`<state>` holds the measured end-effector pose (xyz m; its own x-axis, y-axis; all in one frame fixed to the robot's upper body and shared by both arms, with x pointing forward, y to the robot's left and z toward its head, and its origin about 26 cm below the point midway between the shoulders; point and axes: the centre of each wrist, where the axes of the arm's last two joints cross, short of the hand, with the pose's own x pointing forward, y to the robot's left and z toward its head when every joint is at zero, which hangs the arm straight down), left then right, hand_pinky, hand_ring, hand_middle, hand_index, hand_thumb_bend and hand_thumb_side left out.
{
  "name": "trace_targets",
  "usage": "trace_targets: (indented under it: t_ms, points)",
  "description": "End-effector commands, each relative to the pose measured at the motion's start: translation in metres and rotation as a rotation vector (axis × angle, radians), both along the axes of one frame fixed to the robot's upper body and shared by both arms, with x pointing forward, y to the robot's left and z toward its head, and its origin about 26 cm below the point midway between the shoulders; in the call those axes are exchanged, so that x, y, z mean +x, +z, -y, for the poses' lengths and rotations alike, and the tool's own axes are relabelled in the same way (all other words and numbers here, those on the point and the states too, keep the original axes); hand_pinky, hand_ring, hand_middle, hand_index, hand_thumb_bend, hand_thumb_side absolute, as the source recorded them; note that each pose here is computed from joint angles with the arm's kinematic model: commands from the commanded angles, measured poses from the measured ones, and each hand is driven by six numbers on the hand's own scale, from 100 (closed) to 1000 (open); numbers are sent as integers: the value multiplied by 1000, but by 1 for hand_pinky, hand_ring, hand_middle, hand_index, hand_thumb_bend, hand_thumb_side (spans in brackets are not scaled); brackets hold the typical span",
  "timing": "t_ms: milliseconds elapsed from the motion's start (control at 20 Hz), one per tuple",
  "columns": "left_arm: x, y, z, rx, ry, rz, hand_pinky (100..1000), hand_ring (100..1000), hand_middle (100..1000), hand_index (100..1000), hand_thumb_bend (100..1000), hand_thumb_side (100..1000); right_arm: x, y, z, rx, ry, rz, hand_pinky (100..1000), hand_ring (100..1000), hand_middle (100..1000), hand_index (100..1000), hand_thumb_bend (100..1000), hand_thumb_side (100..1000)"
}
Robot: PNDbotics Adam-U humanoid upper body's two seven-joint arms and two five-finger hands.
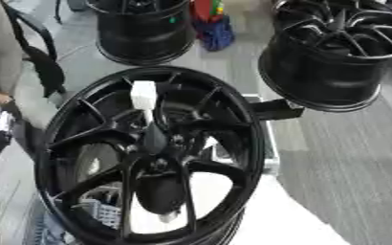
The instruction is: Pull the pin out of the wheel hub.
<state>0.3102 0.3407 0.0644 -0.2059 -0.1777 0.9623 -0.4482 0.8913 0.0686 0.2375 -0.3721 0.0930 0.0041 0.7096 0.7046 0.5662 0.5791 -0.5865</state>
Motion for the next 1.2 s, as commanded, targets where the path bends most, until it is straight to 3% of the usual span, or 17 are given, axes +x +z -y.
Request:
trace_targets:
  t_ms: [50, 200, 450, 900, 1200]
  points:
    - [1, 10, 0, 13, -11, 36, 583, 563, 602, 690, 443, 238, 4, 5, -16, 102, 93, 105, 740, 636, 704, 806, 431, 218]
    - [1, 9, 2, 7, -13, 33, 583, 563, 602, 690, 443, 237, 12, -1, -33, 196, 166, 152, 733, 624, 691, 790, 402, 190]
    - [1, 5, 4, 1, -22, 22, 583, 565, 604, 690, 443, 237, 23, -9, -54, 280, 263, 165, 724, 608, 669, 768, 346, 103]
    - [2, 2, 9, 4, -41, 9, 586, 572, 613, 694, 441, 238, 31, -14, -84, 356, 441, 139, 720, 606, 662, 774, 282, 100]
    - [2, 1, 11, 8, -54, 9, 588, 572, 613, 695, 438, 240, 32, -15, -89, 365, 477, 119, 719, 603, 658, 774, 274, 100]
